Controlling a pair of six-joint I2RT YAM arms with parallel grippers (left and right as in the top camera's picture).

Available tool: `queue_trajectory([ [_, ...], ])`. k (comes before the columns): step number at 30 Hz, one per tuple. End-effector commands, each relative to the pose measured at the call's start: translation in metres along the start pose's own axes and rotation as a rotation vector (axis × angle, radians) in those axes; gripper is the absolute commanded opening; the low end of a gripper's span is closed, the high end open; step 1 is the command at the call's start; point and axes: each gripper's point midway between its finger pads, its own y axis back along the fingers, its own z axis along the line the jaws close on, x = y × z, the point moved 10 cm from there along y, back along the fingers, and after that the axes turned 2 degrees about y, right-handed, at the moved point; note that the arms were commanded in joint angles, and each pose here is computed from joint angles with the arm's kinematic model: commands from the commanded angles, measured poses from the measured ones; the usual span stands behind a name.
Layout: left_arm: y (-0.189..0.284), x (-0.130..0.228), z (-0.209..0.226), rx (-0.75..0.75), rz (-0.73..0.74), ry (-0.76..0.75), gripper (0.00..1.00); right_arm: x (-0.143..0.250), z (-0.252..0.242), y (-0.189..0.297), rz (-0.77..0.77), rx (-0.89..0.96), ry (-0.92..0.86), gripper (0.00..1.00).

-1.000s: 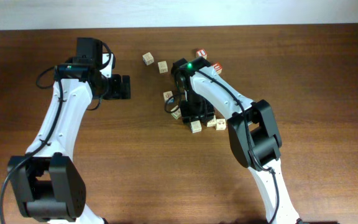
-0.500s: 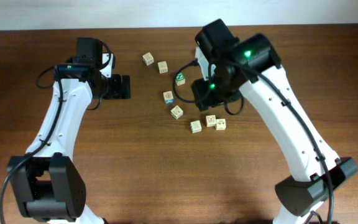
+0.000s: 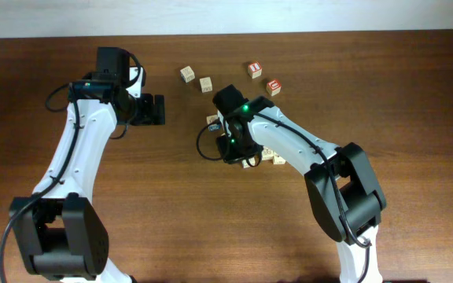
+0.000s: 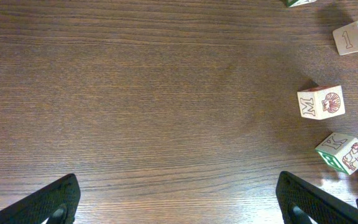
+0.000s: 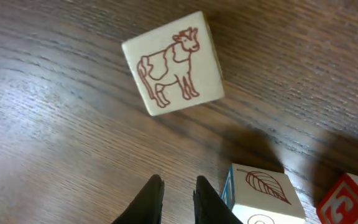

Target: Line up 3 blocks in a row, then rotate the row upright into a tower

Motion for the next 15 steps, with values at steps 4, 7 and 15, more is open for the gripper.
queue_trajectory([
  [4,0.000,-0.003,0.001,-0.004,-0.003,0.015,0.99,0.002,-0.003,-0.012,0.027,0.048,-0.046,0.19],
  [7,0.000,-0.003,0.001,-0.004,-0.003,0.015,0.99,0.002,-0.010,-0.010,0.034,0.053,-0.074,0.19],
  [15,0.000,-0.003,0.001,-0.004,-0.003,0.015,0.99,-0.003,-0.023,-0.006,0.022,0.040,-0.115,0.19],
])
